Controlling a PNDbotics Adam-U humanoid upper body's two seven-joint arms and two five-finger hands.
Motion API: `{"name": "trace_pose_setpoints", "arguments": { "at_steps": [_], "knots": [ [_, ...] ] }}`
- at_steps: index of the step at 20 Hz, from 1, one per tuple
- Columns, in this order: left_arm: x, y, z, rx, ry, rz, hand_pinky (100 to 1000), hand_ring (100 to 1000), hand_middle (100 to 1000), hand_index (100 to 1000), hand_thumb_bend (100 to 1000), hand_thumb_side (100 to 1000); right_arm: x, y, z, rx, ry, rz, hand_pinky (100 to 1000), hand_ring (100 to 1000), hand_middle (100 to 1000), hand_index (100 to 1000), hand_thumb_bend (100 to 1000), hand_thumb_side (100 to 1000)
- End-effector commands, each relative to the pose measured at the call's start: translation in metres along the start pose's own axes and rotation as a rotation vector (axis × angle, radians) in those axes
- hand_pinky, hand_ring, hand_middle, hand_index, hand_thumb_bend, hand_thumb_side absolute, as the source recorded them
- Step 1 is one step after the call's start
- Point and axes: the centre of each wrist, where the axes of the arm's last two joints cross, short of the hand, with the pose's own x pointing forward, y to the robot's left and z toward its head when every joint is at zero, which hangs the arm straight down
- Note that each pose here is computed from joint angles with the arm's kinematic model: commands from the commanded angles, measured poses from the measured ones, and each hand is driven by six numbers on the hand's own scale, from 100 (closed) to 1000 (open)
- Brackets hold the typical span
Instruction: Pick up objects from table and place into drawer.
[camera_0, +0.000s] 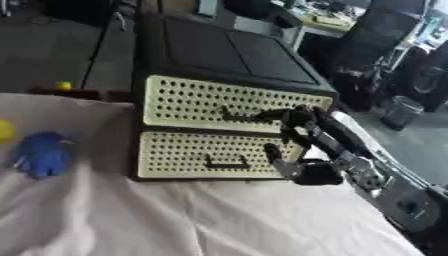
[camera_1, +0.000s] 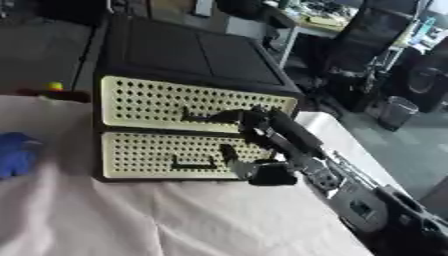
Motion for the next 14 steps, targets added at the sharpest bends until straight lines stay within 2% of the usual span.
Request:
{"name": "trace_pose_setpoints", "arguments": {
  "at_steps": [1,8,14],
  "knots": [
    [0.004,0.005,-0.003,-0.005,-0.015,-0.022,556,546,658,864,168,975,-0.002,-0.015,-0.004,-0.006,-0.008,0.047,328,100,100,852,100,255],
    [0.004,0.005,-0.001,-0.006,-0.005,-0.026,556,545,657,863,168,979,-0.007,-0.020,0.000,-0.085,0.032,0.061,318,100,100,864,100,253],
    [0.004,0.004,-0.002,-0.011,-0.003,-0.021,556,545,657,863,167,979,-0.012,-0.023,0.004,-0.165,0.086,0.038,316,100,100,895,100,267]
  ]
}}
